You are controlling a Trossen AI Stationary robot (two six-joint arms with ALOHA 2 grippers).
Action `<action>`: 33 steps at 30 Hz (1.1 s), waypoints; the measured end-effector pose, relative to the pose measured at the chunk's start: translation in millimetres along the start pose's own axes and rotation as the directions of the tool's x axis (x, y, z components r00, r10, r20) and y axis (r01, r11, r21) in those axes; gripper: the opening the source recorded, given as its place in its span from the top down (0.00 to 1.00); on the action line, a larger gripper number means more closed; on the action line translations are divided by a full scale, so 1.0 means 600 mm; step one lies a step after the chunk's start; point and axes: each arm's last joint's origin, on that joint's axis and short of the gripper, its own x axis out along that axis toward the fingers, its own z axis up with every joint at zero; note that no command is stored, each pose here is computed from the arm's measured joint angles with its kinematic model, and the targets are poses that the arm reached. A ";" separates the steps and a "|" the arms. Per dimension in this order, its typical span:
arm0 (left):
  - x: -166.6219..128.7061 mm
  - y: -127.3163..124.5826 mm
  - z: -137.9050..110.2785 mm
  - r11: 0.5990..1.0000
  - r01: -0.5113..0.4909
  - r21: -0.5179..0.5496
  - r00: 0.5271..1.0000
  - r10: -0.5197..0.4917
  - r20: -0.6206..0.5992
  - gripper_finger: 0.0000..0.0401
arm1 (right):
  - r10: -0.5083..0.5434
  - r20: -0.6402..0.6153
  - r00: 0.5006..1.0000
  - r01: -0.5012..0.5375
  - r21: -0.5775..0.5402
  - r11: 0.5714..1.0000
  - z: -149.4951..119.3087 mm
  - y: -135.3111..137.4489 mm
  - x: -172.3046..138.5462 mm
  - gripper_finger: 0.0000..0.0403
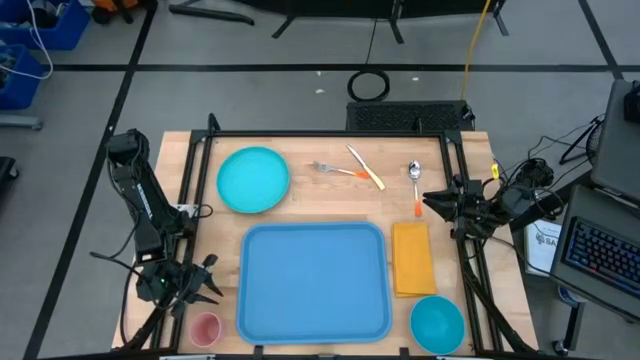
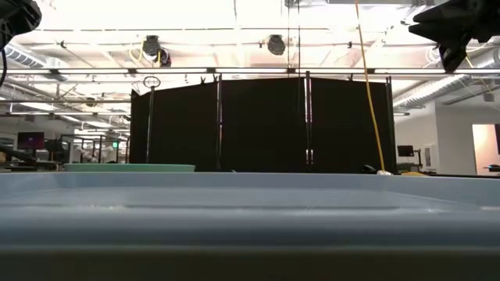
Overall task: Set up tray
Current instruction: Put the green plate on the blue tray
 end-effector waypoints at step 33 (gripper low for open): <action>0.004 0.059 0.094 0.683 -0.364 -0.633 0.576 0.699 0.424 0.74 | 0.111 0.275 0.955 -0.147 0.112 0.983 -0.054 0.009 0.017 0.81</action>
